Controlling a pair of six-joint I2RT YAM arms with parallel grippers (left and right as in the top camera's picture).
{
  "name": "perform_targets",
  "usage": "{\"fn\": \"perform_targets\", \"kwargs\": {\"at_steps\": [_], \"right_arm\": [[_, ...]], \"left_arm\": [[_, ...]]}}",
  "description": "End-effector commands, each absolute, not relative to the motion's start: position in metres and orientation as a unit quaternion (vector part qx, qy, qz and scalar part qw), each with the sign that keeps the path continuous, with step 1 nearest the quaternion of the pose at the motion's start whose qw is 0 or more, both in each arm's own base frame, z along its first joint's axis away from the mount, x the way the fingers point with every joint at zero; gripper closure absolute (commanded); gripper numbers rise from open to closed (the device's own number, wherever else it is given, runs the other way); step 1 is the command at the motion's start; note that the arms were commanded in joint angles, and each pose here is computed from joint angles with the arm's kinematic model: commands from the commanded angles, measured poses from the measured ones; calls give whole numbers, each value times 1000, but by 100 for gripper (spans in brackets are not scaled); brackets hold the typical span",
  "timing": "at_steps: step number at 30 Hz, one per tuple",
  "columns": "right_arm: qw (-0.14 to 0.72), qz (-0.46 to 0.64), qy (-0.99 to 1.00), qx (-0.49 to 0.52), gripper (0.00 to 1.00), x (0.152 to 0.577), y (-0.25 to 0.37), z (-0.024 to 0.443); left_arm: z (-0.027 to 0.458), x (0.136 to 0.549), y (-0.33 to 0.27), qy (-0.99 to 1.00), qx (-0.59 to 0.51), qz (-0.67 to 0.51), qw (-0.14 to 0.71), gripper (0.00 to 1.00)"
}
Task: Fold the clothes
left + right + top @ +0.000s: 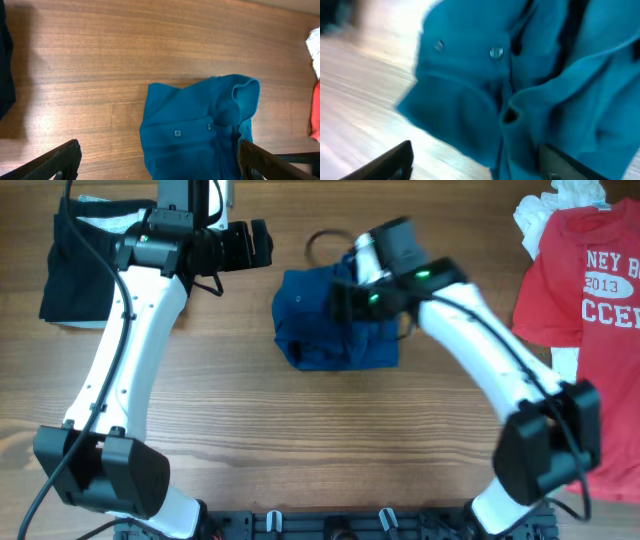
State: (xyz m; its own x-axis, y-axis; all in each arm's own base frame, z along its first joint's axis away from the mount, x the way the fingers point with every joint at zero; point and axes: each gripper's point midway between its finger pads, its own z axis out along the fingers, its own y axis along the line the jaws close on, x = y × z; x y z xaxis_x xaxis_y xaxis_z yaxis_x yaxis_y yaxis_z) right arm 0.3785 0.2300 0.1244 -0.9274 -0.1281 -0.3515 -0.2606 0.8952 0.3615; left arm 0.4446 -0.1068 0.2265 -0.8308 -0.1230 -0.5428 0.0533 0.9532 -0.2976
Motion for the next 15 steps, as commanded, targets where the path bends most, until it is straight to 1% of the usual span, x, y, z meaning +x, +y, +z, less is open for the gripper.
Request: {"fn": "perform_targets", "kwargs": {"at_steps": [1, 3, 4, 5, 7, 8, 9, 15], "right_arm": [[163, 99, 978, -82, 47, 391, 214, 86], [161, 70, 983, -49, 48, 394, 201, 80], [161, 59, 984, -40, 51, 396, 193, 78], [159, 51, 985, -33, 61, 397, 185, 77], [150, 37, 988, -4, 77, 397, 169, 75], [144, 32, 989, 7, 87, 397, 160, 73], [136, 28, 990, 18, 96, 395, 153, 72], [86, 6, 995, 55, 96, 381, 114, 62]], "left_arm": [[219, 443, -105, 950, -3, -143, 278, 0], [218, 442, -105, 951, -3, -143, 274, 0], [217, 441, -105, 952, -3, -142, 273, 0], [216, 440, -104, 953, -5, -139, 271, 0], [215, 440, -101, 954, -7, -131, 270, 0], [214, 439, -101, 954, -7, -131, 269, 0], [214, 439, -101, 955, -7, -131, 267, 0], [213, 437, -100, 956, -8, -130, 263, 0]]}}
